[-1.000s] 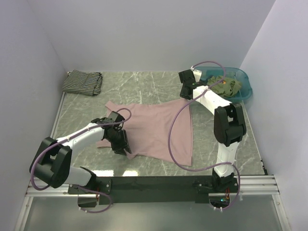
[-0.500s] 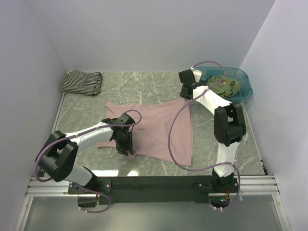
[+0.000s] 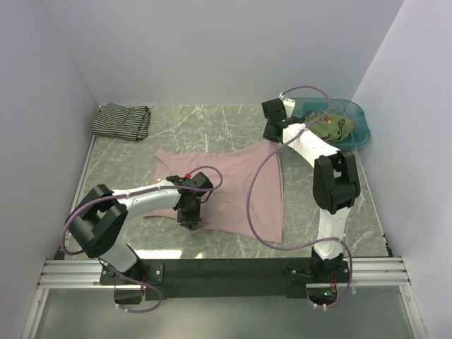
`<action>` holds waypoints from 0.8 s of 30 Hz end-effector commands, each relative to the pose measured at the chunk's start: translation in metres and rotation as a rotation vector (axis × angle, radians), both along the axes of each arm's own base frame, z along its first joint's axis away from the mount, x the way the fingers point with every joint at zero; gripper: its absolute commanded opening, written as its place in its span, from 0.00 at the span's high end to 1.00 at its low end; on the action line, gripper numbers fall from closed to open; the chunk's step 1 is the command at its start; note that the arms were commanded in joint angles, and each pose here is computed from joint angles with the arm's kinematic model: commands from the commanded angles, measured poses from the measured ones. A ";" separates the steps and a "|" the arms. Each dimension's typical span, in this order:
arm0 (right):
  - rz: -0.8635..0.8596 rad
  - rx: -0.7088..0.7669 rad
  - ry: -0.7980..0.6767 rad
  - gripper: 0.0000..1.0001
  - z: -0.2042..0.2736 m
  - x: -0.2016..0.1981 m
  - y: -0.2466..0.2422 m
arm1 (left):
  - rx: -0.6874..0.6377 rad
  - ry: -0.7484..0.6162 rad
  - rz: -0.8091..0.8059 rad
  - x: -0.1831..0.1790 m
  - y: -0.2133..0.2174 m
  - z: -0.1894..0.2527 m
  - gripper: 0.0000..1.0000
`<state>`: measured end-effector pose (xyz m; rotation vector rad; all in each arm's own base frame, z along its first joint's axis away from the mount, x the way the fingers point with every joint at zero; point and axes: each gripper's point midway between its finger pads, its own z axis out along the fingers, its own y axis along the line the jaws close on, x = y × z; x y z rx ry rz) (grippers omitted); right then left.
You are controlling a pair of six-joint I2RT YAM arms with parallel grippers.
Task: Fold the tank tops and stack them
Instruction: Flatten the tank top out
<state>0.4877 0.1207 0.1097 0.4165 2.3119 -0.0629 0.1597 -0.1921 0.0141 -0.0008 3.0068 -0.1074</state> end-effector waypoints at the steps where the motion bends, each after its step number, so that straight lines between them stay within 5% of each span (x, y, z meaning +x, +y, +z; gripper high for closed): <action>1: -0.012 -0.011 -0.067 1.00 0.021 0.018 0.000 | 0.088 0.040 0.000 -0.010 0.013 -0.013 0.88; 5: -0.021 -0.032 -0.077 1.00 0.026 0.020 -0.006 | 0.097 0.108 -0.027 -0.022 0.015 -0.018 0.99; 19: -0.081 -0.112 -0.009 1.00 0.000 0.010 -0.035 | 0.071 0.303 0.006 -0.075 0.045 -0.018 0.99; 24: -0.029 -0.067 -0.012 0.63 0.004 0.000 -0.026 | 0.039 0.252 -0.011 -0.055 0.034 -0.006 0.96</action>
